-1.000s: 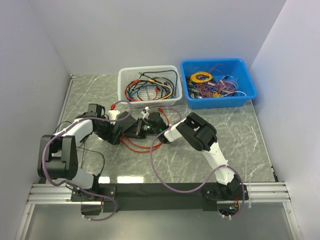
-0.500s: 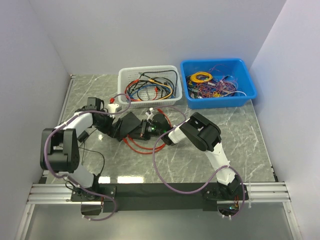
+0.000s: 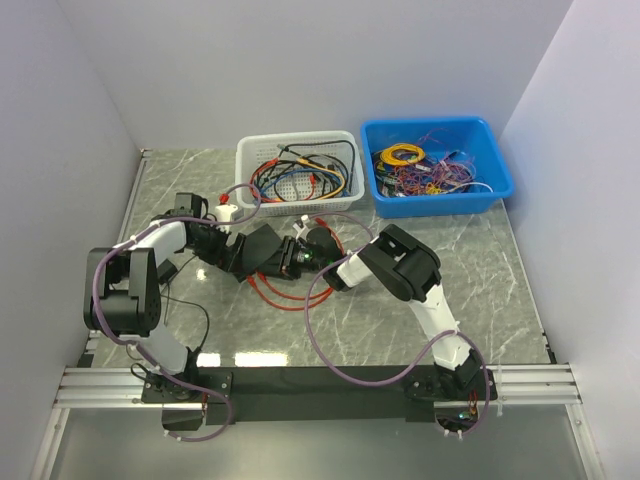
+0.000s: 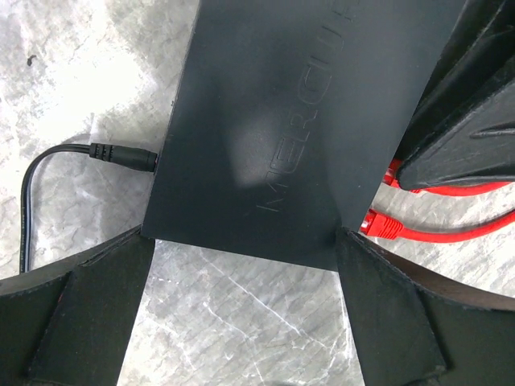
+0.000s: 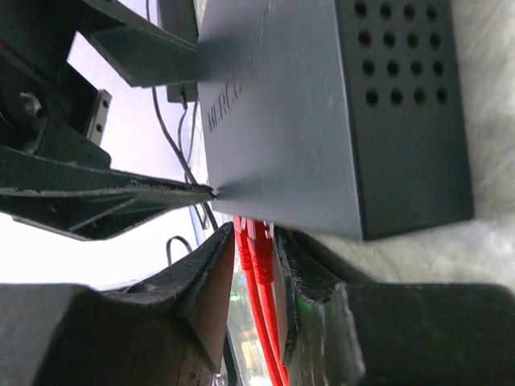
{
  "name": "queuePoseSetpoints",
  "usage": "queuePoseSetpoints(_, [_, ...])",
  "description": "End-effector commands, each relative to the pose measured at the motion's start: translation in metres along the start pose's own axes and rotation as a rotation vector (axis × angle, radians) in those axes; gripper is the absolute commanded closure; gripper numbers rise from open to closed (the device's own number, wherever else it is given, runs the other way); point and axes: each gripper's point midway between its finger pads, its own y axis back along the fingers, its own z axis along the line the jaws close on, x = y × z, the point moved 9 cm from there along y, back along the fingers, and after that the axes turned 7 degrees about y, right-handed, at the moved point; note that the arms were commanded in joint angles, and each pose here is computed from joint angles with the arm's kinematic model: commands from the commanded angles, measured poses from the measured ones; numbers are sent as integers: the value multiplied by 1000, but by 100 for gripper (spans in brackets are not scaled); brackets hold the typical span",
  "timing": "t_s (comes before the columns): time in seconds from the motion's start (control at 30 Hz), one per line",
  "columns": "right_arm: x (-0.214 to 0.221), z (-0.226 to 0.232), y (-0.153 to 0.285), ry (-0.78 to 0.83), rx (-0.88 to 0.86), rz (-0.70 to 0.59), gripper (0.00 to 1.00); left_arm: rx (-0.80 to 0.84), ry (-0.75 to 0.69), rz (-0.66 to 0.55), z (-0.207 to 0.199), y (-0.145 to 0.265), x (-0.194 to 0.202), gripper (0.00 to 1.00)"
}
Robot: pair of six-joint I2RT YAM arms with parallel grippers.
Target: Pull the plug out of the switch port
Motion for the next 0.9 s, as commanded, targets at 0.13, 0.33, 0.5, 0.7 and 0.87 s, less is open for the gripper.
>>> queuePoseSetpoints(0.13, [0, -27, -14, -19, 78, -28, 65, 54, -8, 56, -2, -15, 14, 2])
queuePoseSetpoints(0.33, [4, -26, -19, -8, 85, -2, 67, 45, -8, 56, -1, -15, 14, 2])
queuePoseSetpoints(0.5, [13, -28, -11, 31, 61, 55, 65, 18, -13, 42, 0, -13, 11, 2])
queuePoseSetpoints(0.7, [23, -37, -4, 58, 68, 99, 71, -3, -9, 38, 2, -11, 8, 2])
queuePoseSetpoints(0.87, [17, -35, -7, 74, 78, 75, 83, -13, -9, 38, 2, -11, 9, 2])
